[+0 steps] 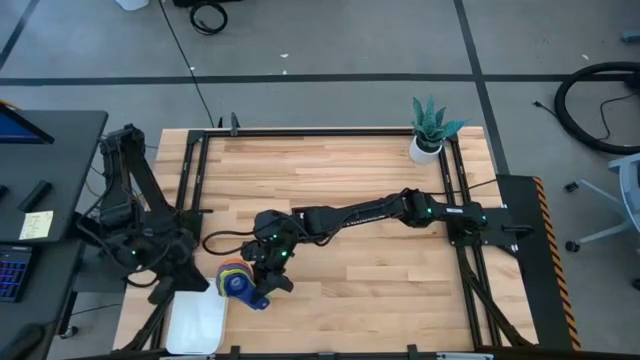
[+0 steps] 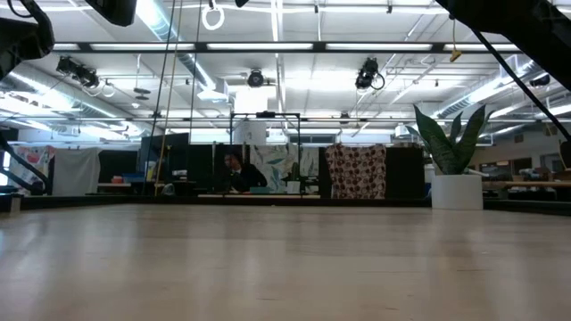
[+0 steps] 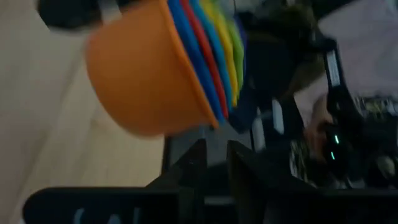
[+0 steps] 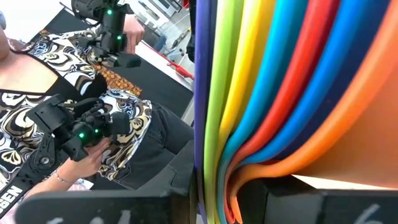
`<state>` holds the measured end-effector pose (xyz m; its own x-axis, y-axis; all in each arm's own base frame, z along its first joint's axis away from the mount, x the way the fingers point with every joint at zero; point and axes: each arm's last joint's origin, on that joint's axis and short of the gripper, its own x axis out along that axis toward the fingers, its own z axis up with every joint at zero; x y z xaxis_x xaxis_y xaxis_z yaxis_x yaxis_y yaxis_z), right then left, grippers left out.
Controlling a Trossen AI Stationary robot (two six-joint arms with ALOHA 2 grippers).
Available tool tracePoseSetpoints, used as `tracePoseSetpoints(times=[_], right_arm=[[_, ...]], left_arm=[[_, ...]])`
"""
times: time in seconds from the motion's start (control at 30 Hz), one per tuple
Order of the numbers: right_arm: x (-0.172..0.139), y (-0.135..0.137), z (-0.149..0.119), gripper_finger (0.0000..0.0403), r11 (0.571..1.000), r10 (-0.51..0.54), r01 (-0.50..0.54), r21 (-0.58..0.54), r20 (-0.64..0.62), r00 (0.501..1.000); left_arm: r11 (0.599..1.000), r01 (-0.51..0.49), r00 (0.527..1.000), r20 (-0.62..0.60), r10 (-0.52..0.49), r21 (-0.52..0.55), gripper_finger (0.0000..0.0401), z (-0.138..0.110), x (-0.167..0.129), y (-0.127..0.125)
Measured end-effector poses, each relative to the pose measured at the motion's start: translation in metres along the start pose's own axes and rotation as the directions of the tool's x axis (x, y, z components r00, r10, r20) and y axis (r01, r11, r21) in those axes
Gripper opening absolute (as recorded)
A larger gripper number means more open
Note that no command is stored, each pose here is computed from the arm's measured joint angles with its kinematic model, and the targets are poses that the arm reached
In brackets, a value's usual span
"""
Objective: Nest measuring cups in basket
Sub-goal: Put the nested measuring cups into the white bin
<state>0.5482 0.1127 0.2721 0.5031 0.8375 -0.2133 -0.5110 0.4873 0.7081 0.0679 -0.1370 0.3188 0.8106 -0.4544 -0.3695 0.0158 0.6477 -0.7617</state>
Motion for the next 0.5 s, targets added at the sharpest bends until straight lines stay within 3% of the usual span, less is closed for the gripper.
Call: tracePoseSetpoints(times=[0.13, 0.33, 0.5], right_arm=[[-0.0003, -0.0002, 0.0001, 0.0077, 1.0, 0.0, 0.0, 0.0, 0.0, 1.0], [-0.0006, -0.0005, 0.0003, 0.0077, 1.0, -0.001, 0.001, -0.001, 0.001, 1.0], [-0.0006, -0.0005, 0.0003, 0.0077, 1.0, -0.001, 0.001, -0.011, 0.001, 1.0]], left_arm=[[1.0, 0.031, 0.994, -0.108, -0.031, -0.006, 0.0067, -0.0022, 0.0005, -0.0007], [0.998, 0.054, 0.988, -0.145, -0.055, -0.015, 0.0009, -0.0031, 0.0004, -0.0023], [0.999, 0.045, 0.989, -0.139, -0.046, -0.01, 0.0021, -0.003, 0.0006, -0.0015]])
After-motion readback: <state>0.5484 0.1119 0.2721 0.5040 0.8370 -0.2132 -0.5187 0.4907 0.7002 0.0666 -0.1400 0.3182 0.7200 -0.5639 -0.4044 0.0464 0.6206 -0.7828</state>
